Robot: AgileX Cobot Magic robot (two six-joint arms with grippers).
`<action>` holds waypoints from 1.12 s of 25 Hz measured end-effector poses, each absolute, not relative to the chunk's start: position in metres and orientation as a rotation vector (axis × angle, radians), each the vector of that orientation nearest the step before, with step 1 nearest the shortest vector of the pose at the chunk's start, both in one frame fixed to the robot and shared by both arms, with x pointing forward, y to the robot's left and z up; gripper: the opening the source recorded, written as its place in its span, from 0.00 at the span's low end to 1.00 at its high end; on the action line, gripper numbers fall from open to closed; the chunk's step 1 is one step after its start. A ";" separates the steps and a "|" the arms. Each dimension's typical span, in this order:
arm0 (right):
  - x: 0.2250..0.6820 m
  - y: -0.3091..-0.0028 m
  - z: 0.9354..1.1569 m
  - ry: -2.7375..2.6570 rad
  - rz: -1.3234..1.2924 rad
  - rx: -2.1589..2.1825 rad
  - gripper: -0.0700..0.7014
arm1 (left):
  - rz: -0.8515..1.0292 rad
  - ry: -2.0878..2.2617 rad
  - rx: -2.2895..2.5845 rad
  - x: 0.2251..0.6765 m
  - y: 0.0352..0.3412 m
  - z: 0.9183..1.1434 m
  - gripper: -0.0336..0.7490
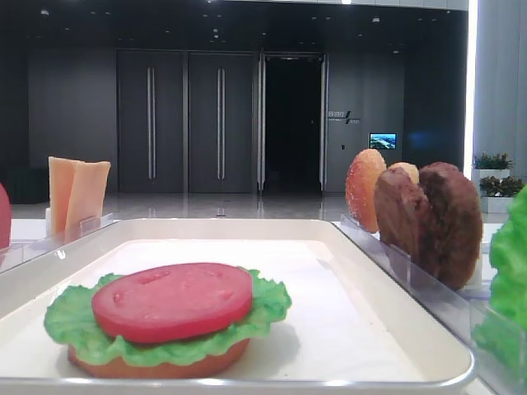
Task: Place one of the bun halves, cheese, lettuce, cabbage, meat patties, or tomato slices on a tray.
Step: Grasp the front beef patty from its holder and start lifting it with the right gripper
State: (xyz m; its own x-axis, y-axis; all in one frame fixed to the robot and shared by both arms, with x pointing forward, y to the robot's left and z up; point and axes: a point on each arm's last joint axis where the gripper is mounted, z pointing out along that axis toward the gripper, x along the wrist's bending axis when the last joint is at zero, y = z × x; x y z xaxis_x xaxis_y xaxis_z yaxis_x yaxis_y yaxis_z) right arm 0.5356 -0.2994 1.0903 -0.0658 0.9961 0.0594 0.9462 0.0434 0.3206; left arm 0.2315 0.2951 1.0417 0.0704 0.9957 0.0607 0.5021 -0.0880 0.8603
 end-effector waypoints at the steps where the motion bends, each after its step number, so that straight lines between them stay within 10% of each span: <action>1: 0.539 -0.300 1.089 2.137 0.405 2.017 0.71 | 0.928 1.507 1.675 0.232 0.295 1.042 0.04; 10: 0.538 -0.292 1.090 2.096 0.339 2.110 0.71 | 0.928 1.507 1.675 0.232 0.295 1.042 0.04; 28: 0.521 -0.171 1.114 2.183 0.470 2.038 0.71 | 0.928 1.507 1.675 0.232 0.295 1.042 0.04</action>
